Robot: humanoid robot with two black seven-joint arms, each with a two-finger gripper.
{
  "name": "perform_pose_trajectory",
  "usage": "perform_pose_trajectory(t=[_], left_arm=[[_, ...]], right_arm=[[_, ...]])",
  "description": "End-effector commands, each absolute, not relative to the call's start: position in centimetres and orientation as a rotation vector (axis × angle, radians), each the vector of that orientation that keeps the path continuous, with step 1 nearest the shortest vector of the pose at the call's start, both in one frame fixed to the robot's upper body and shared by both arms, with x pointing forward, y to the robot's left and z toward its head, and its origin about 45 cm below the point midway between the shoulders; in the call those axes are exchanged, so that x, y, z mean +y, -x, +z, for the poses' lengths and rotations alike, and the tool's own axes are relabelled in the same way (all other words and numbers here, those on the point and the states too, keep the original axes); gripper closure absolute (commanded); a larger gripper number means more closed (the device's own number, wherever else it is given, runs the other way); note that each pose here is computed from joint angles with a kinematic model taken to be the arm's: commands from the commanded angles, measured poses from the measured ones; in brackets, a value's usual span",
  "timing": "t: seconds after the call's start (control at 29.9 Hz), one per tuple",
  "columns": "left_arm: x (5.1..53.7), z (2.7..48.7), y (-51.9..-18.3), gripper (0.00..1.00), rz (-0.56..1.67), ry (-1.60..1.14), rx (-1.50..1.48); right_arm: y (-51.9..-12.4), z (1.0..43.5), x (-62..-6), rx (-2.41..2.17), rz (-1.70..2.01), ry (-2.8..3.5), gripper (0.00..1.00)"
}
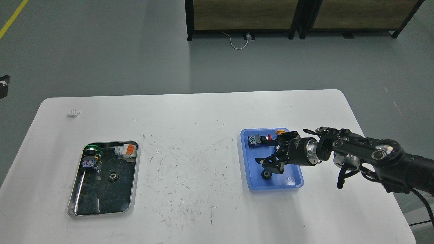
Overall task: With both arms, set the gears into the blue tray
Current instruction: 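Place the gear into the blue tray and withdraw the right gripper, then move the left gripper back down to the circuit board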
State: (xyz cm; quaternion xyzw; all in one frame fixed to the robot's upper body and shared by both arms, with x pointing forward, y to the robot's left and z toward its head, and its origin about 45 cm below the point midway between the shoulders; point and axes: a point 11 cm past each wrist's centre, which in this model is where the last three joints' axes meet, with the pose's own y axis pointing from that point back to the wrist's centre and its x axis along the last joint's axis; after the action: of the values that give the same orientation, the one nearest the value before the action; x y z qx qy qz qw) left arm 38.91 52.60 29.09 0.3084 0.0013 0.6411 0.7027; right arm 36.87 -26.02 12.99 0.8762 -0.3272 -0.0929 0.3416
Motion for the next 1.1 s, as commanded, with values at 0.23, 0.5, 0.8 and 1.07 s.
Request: perform_pose_trajectory(t=[0.23,0.5,0.8,1.07], left_arm=[[50.2,27.2,-38.1,0.02,1.248,-0.621,0.044],[44.1,21.0,-37.1,0.02,1.06,-0.616,0.101],[39.7,14.5,-34.6,0.02,0.997,-0.632,0.188],[36.9,11.9,-31.7,0.02,0.982,-0.628,0.227]], right_arm=[[-46.9,25.3,-28.5,-1.414,-0.152,-2.441,0.09],[-49.0,29.2,-32.8,-1.667,-0.107,-2.389,0.08],[-50.0,31.7,-35.8,-1.781,-0.04,-2.298,0.08],[-50.6,32.2,-35.3,-1.804,-0.024,-2.279,0.07]])
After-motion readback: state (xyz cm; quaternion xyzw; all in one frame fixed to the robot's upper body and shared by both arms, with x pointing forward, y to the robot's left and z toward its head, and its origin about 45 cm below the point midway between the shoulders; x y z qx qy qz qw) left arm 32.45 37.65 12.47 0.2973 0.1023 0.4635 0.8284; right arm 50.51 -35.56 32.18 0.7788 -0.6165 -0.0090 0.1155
